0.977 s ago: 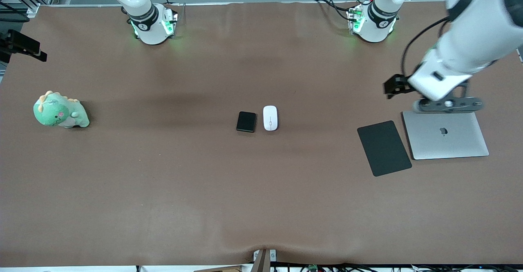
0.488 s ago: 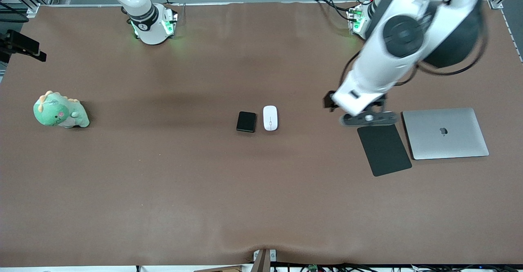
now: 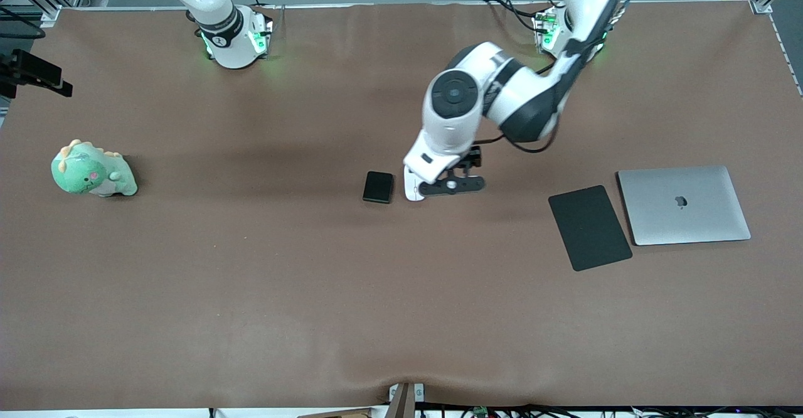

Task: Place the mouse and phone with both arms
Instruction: 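Reach the left gripper down over the white mouse, then grasp the white mouse with the left gripper while the right gripper reaches forward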

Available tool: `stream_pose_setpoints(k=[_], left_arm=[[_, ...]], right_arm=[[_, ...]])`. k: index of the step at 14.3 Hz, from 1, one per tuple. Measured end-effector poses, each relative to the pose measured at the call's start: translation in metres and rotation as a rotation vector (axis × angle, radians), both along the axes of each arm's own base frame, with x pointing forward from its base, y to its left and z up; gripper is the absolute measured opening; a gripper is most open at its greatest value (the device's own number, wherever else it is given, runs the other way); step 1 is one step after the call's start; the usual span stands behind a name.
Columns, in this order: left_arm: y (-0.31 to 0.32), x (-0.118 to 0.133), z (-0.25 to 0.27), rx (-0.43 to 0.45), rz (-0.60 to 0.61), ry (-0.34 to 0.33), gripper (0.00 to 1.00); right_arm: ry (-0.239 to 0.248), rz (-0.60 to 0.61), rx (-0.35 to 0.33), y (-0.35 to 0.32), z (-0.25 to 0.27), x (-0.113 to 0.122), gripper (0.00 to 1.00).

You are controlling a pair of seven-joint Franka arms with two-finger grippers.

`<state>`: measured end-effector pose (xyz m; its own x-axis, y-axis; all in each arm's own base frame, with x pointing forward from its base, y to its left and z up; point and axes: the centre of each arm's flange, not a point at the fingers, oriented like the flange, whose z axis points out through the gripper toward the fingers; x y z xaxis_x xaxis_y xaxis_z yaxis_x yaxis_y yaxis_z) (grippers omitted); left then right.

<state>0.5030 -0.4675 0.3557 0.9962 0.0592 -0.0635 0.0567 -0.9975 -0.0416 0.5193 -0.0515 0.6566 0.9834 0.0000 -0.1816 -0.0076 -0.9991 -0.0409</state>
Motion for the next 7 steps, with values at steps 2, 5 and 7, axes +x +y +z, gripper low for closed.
stream_pose_setpoints(k=[2,5,7], left_arm=[[-0.021,-0.012,-0.028,0.022,0.02,-0.026,1.0],[-0.048,-0.028,-0.071,0.003,0.042,-0.04,1.0],[-0.057,-0.036,-0.097,0.002,0.037,-0.033,1.0]], right_arm=[[0.02,-0.002,0.002,-0.001,-0.011,0.006,1.0],[0.061,0.0,0.005,-0.002,-0.033,0.018,1.0],[0.11,-0.001,0.009,-0.003,-0.059,0.03,1.0]])
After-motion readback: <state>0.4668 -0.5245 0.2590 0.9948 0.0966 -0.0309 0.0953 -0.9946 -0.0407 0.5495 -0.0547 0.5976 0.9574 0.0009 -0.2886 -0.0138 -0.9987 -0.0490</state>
